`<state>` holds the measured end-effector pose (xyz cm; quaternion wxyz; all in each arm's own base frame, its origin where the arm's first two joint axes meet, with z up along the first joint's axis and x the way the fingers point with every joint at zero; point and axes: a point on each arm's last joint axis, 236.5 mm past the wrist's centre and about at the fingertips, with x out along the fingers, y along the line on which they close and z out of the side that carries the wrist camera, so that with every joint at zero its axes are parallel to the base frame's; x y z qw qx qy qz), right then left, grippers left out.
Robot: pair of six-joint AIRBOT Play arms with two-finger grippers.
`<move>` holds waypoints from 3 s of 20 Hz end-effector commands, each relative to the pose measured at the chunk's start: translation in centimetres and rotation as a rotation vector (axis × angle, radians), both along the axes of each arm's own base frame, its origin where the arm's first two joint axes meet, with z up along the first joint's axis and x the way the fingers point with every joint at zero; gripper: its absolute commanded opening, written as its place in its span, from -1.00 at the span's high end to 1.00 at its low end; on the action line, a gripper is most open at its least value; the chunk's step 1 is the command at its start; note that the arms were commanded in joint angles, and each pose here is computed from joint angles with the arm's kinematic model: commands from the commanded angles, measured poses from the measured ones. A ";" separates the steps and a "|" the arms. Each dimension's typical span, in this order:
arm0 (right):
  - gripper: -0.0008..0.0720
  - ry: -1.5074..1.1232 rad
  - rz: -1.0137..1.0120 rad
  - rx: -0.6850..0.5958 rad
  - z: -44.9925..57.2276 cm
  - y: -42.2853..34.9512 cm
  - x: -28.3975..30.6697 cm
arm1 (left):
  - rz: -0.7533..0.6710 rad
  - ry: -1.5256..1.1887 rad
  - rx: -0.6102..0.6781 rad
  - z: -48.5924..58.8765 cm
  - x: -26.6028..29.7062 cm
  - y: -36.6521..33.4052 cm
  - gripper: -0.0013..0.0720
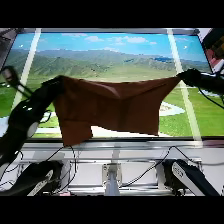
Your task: Fold the clothes and pants, and hang the long-sleeved shirts on hangers.
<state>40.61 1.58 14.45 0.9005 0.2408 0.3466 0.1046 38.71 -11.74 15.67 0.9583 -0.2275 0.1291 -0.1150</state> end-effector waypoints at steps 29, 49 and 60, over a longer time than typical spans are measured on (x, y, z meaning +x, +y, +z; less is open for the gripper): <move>-0.08 0.035 -0.162 -0.291 -10.1 -9.1 6.6 | 0.120 0.059 -0.098 -5.3 3.8 3.9 -0.49; -0.08 0.217 -0.296 -0.232 -12.7 -17.7 0.9 | -0.149 0.895 0.013 -21.8 -8.8 15.3 -0.27; -0.07 0.215 -0.297 -0.232 -12.7 -17.7 1.0 | -0.212 0.847 -0.106 -24.4 -5.4 14.3 -0.27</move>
